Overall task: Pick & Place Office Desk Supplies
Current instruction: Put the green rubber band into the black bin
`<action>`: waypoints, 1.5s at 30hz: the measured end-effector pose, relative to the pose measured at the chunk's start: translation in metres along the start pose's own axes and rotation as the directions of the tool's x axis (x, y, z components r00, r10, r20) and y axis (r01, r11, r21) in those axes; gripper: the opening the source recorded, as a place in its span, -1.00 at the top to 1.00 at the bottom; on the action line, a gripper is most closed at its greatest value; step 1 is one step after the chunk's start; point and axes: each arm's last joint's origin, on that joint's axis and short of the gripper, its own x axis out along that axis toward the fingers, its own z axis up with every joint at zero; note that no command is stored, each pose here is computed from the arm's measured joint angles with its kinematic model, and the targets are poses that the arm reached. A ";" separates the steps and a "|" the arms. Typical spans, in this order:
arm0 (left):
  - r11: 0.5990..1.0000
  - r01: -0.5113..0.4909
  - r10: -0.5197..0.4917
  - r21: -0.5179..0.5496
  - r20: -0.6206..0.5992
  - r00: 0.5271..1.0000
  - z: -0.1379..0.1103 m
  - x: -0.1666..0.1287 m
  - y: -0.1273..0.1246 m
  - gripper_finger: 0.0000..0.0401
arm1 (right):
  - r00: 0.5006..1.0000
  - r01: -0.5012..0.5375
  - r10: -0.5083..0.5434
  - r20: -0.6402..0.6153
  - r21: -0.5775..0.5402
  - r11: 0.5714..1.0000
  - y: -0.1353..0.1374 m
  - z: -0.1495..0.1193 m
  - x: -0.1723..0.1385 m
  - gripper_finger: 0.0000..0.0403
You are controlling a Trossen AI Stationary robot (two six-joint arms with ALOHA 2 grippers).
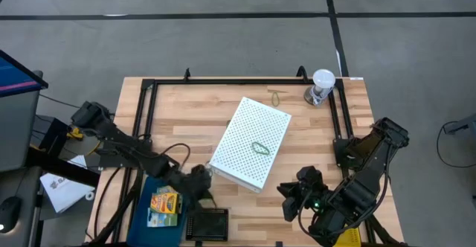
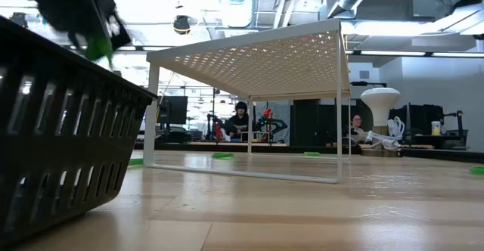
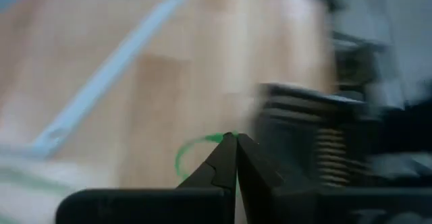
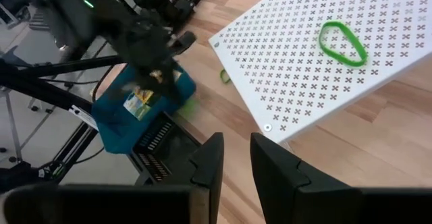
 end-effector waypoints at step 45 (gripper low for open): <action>0.998 0.069 -0.069 -0.008 -0.029 0.997 -0.023 -0.050 0.014 0.14 | 0.999 -0.014 0.014 0.031 0.006 1.000 0.003 0.005 0.005 0.64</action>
